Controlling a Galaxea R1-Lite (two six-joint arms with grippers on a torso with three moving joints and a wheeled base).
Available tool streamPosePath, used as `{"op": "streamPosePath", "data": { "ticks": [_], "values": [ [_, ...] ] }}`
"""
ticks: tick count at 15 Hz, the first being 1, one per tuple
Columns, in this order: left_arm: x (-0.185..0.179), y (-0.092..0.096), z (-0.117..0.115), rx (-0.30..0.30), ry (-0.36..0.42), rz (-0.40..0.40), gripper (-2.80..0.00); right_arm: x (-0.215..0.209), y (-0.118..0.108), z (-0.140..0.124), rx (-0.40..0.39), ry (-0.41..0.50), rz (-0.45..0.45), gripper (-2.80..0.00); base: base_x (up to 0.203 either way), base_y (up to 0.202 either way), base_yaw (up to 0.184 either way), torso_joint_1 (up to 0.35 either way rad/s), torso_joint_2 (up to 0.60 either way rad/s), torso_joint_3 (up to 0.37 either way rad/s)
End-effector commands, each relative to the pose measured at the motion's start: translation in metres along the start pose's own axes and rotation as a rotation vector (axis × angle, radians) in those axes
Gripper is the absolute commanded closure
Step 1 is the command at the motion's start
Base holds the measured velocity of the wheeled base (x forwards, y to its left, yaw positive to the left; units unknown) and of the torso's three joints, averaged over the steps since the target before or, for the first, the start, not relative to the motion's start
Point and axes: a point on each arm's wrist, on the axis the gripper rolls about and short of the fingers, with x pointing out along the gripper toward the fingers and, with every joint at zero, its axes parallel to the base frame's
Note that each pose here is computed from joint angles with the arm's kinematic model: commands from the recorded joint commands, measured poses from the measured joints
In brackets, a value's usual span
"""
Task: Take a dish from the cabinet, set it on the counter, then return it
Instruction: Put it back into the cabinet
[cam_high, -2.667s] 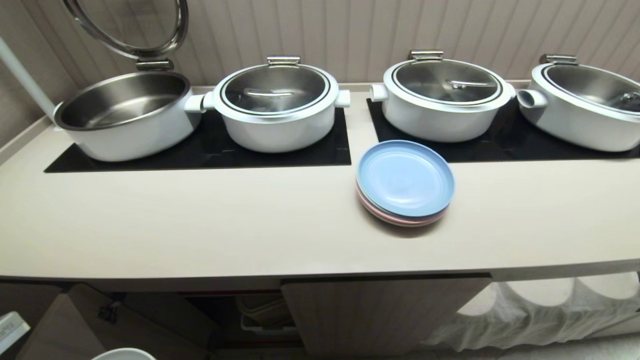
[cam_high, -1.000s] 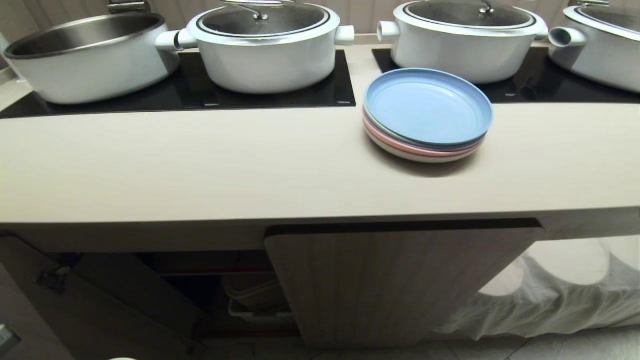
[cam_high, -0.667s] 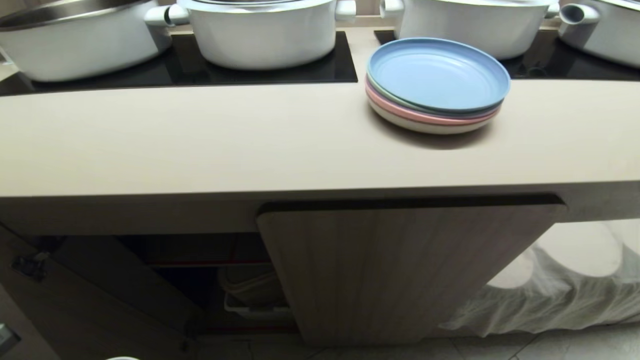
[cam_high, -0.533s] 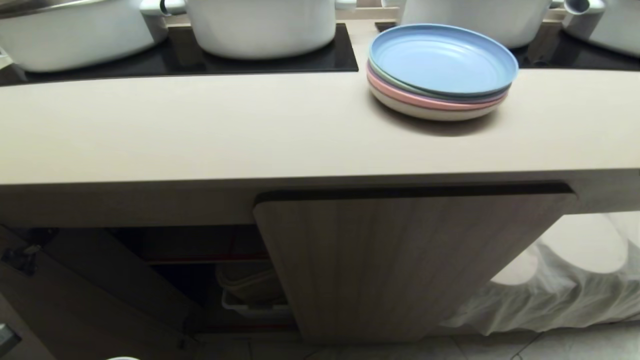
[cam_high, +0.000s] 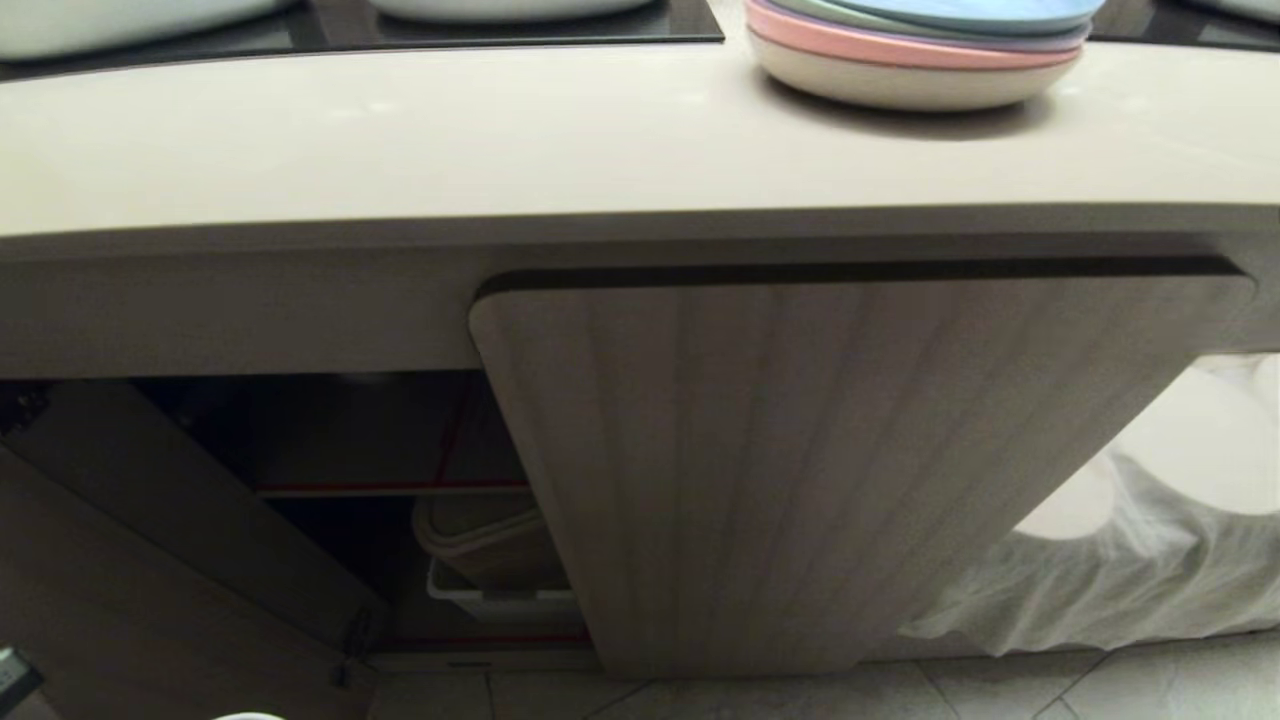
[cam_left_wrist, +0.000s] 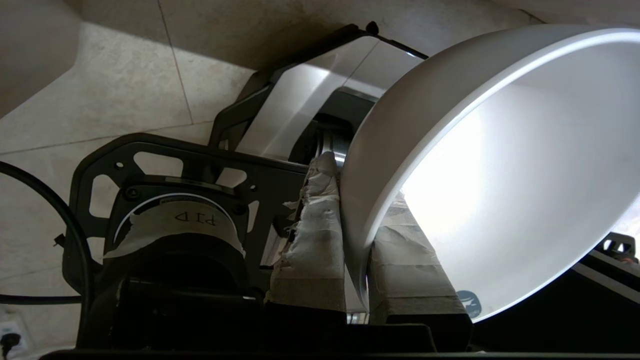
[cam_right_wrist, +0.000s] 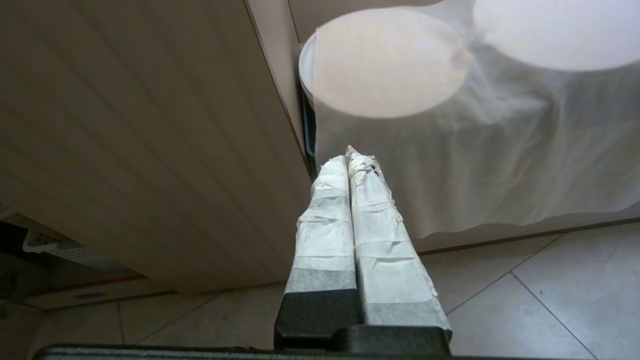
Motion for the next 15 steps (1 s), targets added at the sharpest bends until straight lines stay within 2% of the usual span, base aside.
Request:
{"op": "streamPosePath", "data": {
  "ticks": [1, 8, 15],
  "values": [
    [0.0006, 0.0, 0.0001, -0.005, 0.009, 0.003, 0.0, 0.0001, 0.0, 0.0001, 0.001, 0.001, 0.0, 0.0, 0.0, 0.0, 0.0, -0.163, 0.47, 0.288],
    [0.0008, -0.0003, 0.0002, -0.006, 0.017, -0.007, 0.0, 0.0001, 0.0, 0.0001, 0.002, 0.001, 0.0, 0.0, 0.0, 0.0, 0.0, -0.124, 0.42, 0.287],
    [0.0008, -0.0002, 0.0, -0.007, 0.018, -0.006, 0.0, 0.0001, 0.0, 0.0001, 0.002, 0.001, 0.001, 0.0, 0.0, 0.0, 0.0, -0.009, 0.04, 0.034]
  ]
}}
